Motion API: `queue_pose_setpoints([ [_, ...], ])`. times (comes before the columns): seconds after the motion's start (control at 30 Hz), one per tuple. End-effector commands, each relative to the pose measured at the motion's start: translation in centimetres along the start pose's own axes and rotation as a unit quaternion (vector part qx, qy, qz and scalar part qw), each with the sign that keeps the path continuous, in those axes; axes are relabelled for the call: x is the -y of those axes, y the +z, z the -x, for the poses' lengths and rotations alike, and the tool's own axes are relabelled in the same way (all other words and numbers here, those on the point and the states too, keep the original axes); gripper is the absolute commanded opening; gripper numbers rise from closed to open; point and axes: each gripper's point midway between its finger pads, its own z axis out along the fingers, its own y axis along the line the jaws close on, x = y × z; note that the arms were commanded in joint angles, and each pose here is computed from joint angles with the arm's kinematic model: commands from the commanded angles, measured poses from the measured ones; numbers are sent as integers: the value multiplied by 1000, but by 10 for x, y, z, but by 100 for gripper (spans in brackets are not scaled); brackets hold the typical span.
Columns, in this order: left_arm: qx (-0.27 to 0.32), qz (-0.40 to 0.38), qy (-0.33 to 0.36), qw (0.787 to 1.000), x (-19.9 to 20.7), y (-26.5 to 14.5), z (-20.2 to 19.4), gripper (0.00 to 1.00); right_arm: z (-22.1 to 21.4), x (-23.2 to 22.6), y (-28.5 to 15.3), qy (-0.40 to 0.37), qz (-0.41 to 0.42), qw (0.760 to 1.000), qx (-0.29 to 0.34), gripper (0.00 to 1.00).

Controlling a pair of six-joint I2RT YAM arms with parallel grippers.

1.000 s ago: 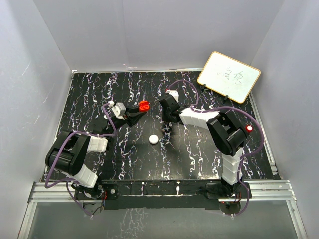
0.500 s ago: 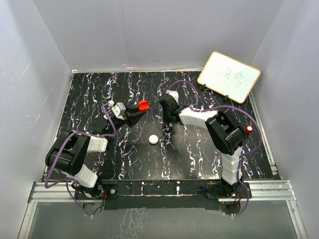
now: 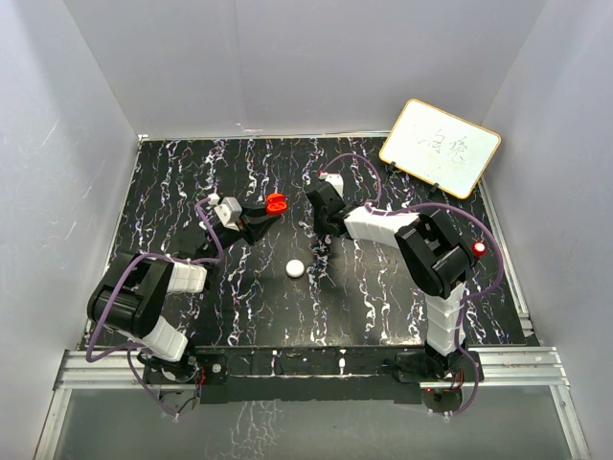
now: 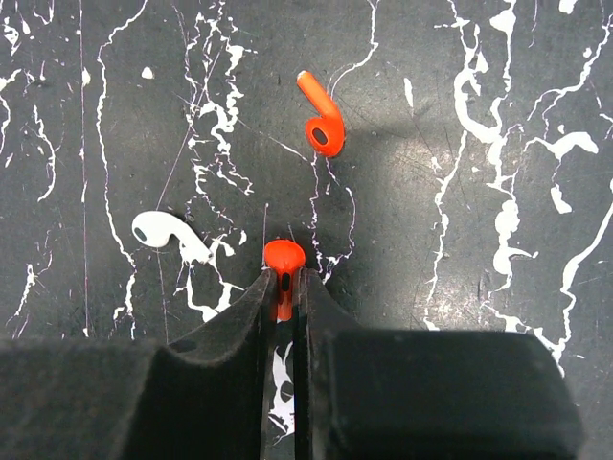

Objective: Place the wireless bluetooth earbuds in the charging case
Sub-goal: Pick up the earbud from the center of the board.

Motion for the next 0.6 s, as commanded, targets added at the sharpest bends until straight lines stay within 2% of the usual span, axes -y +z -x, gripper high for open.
queue_pose_setpoints([
  [0.0, 79, -9, 79, 994, 3, 2, 48, 0, 42, -7, -16, 15, 11, 998, 65, 5],
  [0.17, 81, -8, 79, 994, 2, 2, 49, 0, 66, 2, -39, 19, 16, 992, 121, 3],
  [0.3, 83, -7, 70, 994, 1, 4, 51, 0, 94, 13, -78, 24, 35, 979, 198, 0],
  [0.4, 87, -8, 60, 994, 0, 7, 53, 0, 114, 21, -110, 29, 61, 960, 271, 0],
  [0.57, 90, -12, 42, 995, -2, 12, 55, 0, 133, 20, -165, 22, 128, 914, 384, 0],
])
